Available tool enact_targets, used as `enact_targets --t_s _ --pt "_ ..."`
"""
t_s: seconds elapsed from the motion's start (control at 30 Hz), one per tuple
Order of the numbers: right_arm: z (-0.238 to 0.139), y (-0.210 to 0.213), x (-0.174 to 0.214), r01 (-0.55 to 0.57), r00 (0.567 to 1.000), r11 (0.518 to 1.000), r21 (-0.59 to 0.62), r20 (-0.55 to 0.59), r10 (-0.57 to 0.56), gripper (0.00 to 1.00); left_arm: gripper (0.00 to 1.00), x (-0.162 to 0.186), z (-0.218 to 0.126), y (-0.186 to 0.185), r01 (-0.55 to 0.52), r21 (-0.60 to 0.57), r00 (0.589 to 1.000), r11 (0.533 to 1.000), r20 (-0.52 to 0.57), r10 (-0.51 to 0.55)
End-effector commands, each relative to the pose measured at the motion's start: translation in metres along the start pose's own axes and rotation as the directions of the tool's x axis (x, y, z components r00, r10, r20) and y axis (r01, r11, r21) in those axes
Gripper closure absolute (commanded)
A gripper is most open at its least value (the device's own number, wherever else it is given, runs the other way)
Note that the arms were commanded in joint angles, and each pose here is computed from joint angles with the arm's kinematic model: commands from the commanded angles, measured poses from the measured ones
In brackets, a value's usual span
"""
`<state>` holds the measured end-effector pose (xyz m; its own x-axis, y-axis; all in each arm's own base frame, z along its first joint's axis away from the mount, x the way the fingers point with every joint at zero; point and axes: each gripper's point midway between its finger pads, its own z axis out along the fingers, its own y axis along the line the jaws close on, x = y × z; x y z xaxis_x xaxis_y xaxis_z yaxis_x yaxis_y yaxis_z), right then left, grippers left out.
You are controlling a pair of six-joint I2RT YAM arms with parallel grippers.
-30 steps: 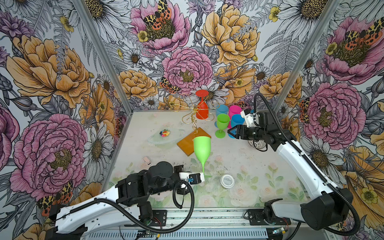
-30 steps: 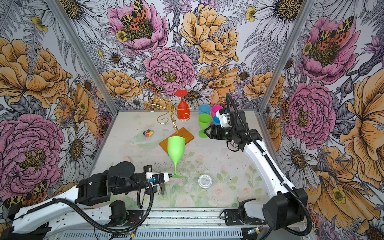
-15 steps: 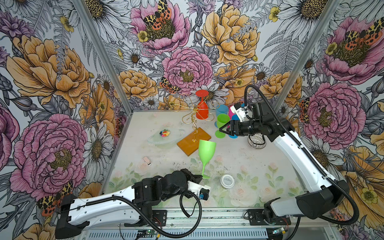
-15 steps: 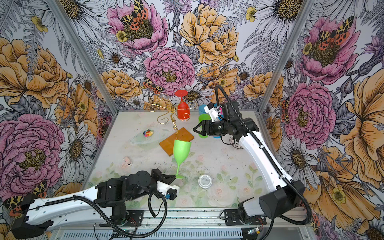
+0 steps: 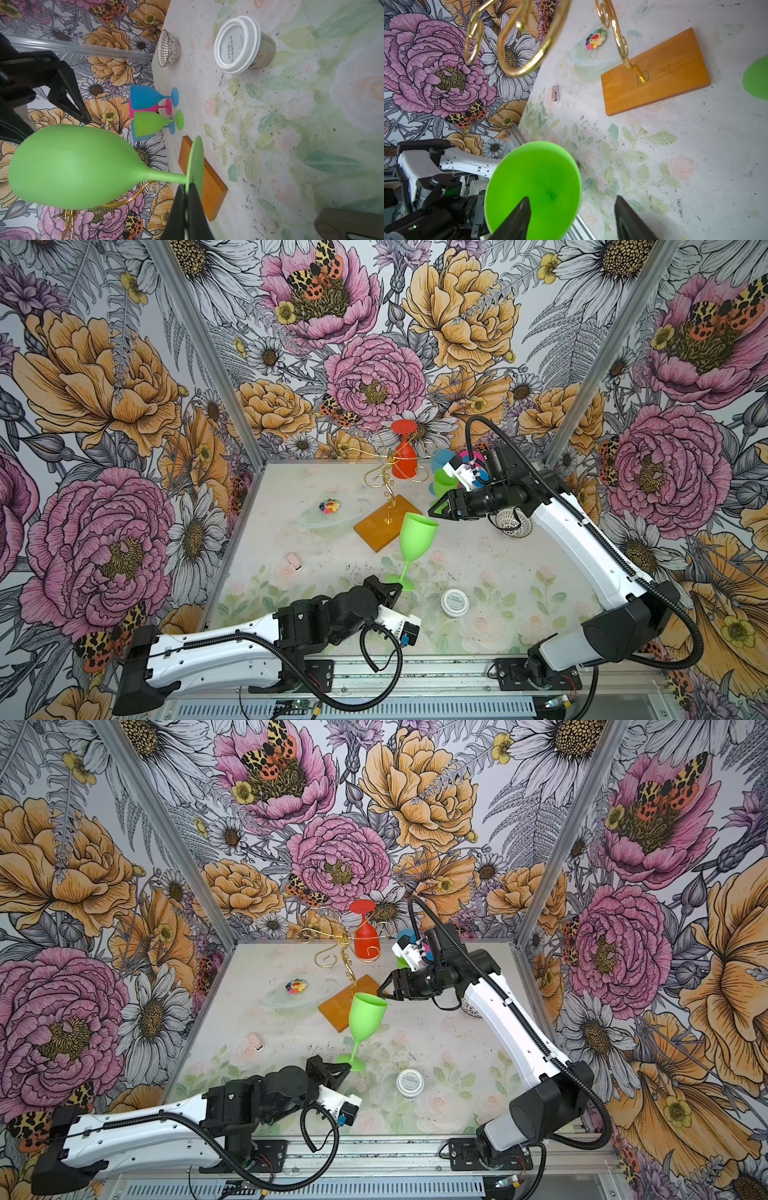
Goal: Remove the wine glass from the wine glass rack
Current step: 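Reach the right gripper to the green glass rim while the left holds it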
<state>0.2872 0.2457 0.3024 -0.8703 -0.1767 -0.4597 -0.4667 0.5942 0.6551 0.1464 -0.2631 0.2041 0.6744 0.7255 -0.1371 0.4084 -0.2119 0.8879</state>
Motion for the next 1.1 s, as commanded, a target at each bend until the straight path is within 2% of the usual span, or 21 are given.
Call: enact_targets --t_s 0.0,0.5,1.07 --pt "0.001 0.013 -0.002 0.030 0.999 0.998 -0.055 -0.012 -0.031 0.37 1.00 0.003 0.004 0.007 -0.034 -0.045 0.999 0.998 -0.033 0.033" --pt "0.019 0.006 0.000 0.004 0.998 0.995 -0.102 -0.069 -0.011 0.46 1.00 0.013 0.009 0.015 -0.087 -0.098 0.991 0.991 -0.114 0.076" --pt "0.027 -0.005 -0.001 0.004 0.997 0.997 -0.083 -0.082 -0.011 0.85 1.00 0.017 0.021 0.014 -0.103 -0.130 0.985 0.986 -0.153 0.083"
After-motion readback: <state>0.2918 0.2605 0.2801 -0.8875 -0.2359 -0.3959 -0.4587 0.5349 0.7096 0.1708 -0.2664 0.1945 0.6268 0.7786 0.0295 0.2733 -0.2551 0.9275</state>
